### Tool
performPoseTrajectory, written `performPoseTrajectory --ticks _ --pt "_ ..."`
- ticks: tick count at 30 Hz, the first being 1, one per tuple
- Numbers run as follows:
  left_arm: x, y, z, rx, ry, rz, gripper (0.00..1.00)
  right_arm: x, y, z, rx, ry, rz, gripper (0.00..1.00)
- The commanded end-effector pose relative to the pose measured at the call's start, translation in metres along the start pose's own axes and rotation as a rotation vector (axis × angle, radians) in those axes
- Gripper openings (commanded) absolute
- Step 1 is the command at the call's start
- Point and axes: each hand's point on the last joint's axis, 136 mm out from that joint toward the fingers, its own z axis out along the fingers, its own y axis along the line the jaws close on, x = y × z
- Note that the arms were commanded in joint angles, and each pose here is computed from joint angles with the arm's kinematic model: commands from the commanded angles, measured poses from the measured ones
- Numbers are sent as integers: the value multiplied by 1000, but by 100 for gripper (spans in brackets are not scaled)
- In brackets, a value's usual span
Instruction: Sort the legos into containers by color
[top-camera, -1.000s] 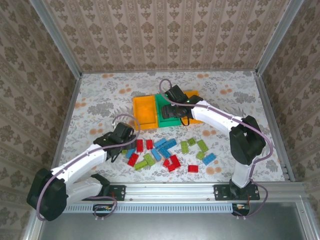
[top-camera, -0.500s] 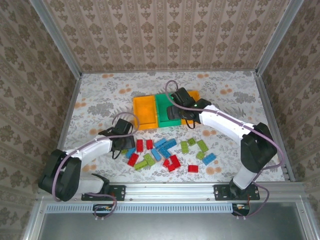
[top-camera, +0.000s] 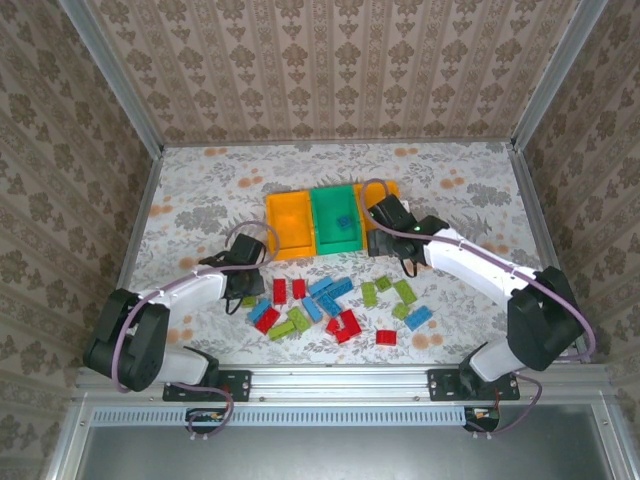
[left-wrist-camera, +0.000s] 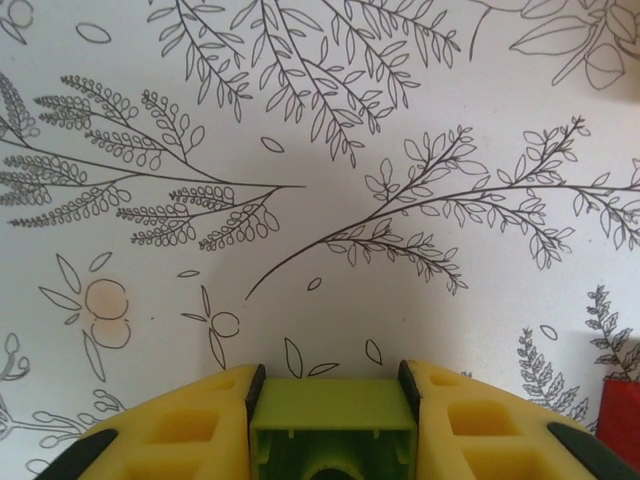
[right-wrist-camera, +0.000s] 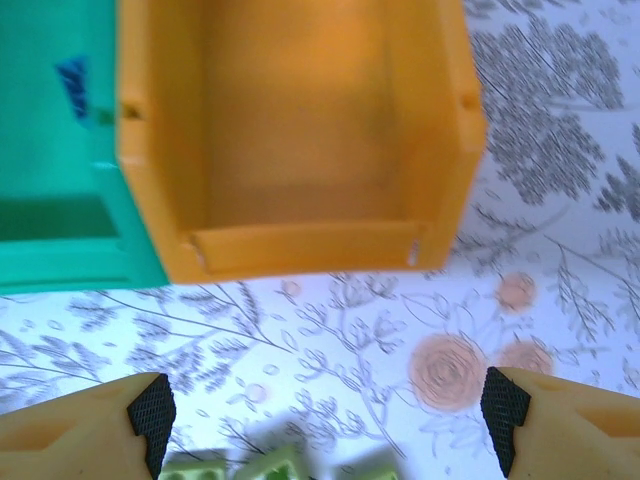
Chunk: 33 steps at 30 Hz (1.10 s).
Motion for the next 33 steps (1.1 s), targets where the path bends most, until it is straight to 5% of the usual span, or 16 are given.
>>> performPoseTrajectory --ticks 1,7,18,27,33 --pt "-4 -10 -2 43 2 15 22 10 -11 -7 21 -1 24 84" --pt "-21 -10 -21 44 -66 29 19 31 -23 -3 60 29 35 84" --pt "-120 -63 -100 185 -353 162 22 52 -6 -11 -81 -7 64 80" --pt "-163 -121 -80 256 -315 278 24 79 -30 -12 -19 13 70 84" --pt "-184 -135 -62 237 -300 296 24 118 -54 -17 88 157 174 85"
